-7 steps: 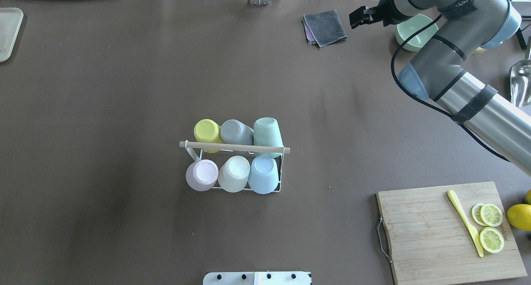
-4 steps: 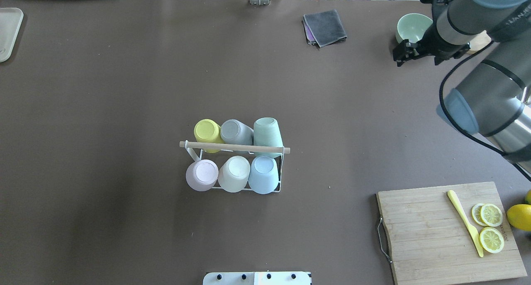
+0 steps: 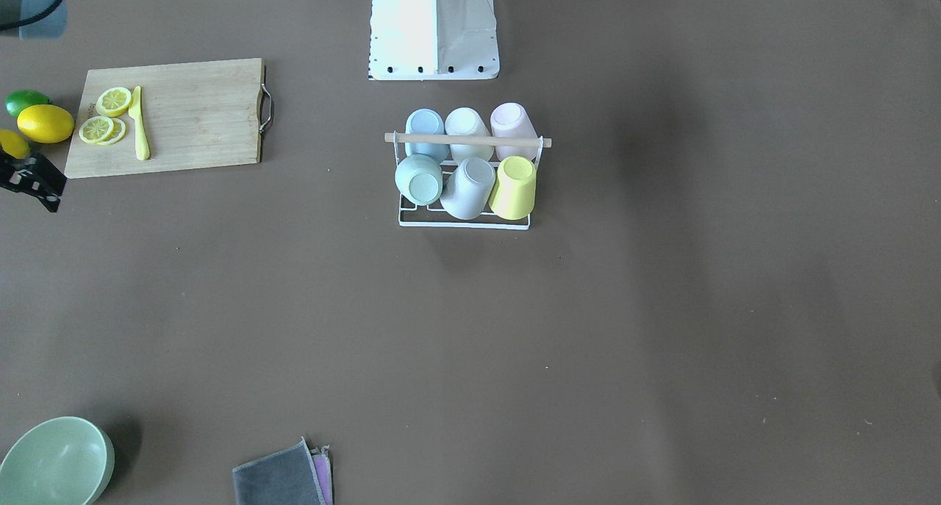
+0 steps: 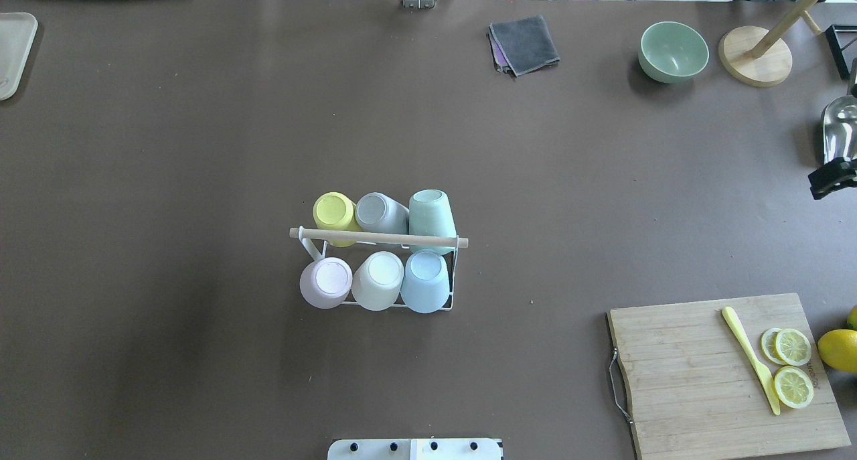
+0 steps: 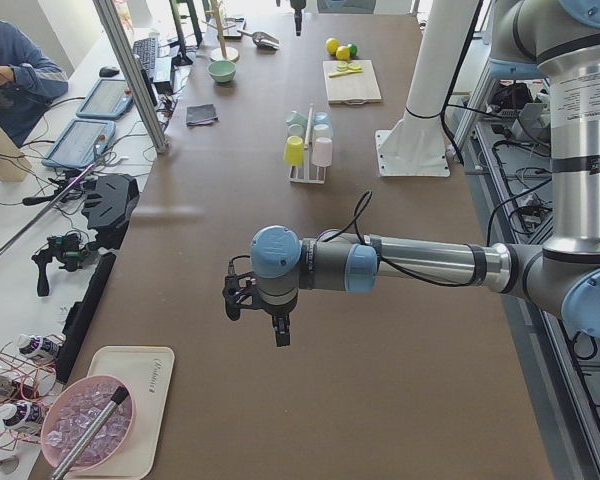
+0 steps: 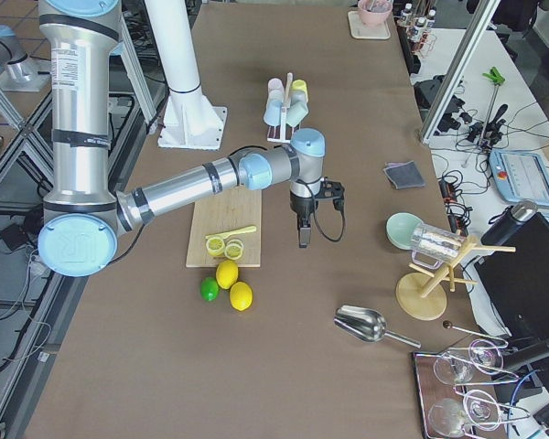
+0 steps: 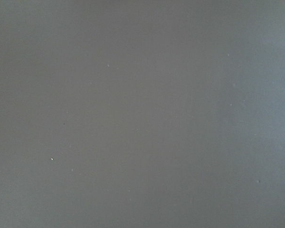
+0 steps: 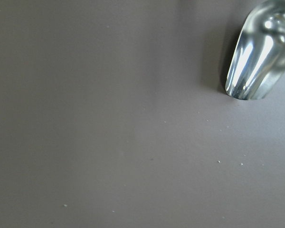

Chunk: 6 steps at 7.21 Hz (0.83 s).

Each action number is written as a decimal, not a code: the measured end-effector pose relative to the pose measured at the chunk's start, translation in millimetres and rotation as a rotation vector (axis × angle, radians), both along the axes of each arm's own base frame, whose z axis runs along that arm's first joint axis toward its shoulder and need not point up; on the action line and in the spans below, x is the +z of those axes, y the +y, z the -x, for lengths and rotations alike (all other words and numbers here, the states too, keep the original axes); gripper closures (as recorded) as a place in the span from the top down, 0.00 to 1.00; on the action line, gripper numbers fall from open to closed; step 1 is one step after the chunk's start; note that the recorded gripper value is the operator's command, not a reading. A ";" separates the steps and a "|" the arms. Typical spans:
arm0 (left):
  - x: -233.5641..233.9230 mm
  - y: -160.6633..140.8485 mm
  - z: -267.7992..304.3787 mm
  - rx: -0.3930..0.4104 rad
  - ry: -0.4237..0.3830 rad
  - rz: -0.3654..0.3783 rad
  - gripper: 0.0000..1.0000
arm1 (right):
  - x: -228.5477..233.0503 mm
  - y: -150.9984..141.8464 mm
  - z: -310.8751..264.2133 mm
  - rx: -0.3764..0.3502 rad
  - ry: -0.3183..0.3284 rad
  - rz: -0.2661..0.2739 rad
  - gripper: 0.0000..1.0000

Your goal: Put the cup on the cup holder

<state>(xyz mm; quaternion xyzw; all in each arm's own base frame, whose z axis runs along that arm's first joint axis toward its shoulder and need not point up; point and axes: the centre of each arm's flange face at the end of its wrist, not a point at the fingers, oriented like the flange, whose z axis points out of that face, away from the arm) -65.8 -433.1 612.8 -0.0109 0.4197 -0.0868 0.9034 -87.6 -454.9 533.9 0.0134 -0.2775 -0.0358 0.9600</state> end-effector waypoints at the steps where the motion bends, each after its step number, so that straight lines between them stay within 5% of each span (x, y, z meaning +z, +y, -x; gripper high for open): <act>1: -2.8 0.5 0.7 -0.002 0.000 -0.005 0.97 | 39.4 0.8 -35.2 -0.031 -0.016 0.027 1.00; 4: -20.3 -5.6 -0.9 0.002 -0.002 -0.042 0.97 | 138.9 -30.0 -116.3 0.014 -0.153 0.141 1.00; 6: -29.2 -6.0 -1.6 0.004 -0.002 -0.060 0.98 | 146.0 -62.2 -128.0 0.042 -0.187 0.156 1.00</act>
